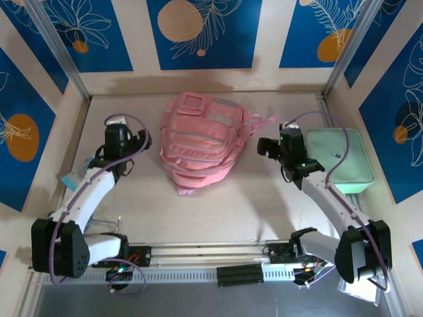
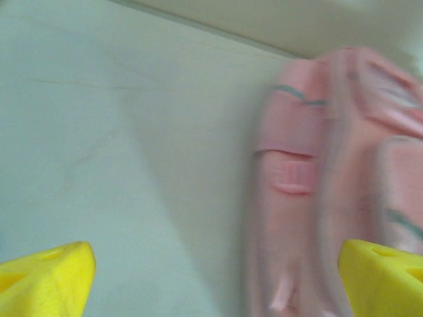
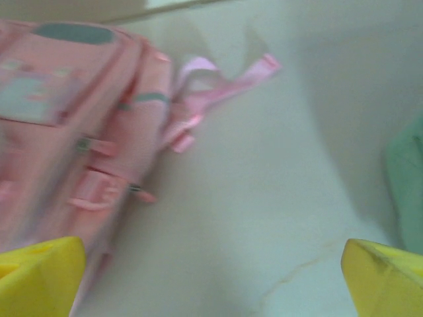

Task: Pack the student bag
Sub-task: Reset both arms

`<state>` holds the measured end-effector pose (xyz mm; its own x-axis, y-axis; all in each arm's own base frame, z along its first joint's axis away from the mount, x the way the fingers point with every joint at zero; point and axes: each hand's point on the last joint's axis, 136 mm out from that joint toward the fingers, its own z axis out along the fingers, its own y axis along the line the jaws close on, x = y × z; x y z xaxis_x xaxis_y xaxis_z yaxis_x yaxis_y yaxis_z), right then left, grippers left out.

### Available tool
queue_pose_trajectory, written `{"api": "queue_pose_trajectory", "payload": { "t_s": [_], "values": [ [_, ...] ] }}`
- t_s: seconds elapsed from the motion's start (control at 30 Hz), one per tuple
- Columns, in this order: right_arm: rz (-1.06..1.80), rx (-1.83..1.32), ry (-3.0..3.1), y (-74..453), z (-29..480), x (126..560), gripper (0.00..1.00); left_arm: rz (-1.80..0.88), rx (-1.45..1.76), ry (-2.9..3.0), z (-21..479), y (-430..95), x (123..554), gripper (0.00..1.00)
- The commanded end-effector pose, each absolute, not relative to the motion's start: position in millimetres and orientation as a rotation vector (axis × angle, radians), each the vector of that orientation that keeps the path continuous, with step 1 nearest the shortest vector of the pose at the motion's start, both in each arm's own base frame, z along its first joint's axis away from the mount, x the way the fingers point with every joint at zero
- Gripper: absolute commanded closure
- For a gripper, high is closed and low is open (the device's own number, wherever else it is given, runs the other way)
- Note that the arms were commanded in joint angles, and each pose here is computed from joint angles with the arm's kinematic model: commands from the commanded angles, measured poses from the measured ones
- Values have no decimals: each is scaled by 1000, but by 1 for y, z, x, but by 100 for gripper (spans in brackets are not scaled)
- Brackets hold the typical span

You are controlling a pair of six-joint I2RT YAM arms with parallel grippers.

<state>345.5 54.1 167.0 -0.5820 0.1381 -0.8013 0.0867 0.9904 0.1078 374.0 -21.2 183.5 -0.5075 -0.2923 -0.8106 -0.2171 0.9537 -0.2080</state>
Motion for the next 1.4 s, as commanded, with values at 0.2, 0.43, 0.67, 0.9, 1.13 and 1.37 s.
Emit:
{"api": "queue_pose_trajectory", "payload": {
  "t_s": [0.2,0.43,0.67,0.9,1.13,1.37],
  "values": [
    [-188,19,2091,30,123,352,1,400,-362,1954,151,49,359,0],
    [-56,-84,2045,37,107,360,1,295,-175,1975,114,36,370,0],
    [111,-90,1981,33,115,370,1,72,-16,1886,119,4,379,0],
    [232,-136,1946,42,119,382,1,32,-10,1837,112,-1,382,0],
    [262,-190,1896,53,99,386,1,62,-41,1835,105,5,382,0],
    [309,-155,1929,47,97,390,1,33,18,1840,97,-6,385,0]
  ]
}}
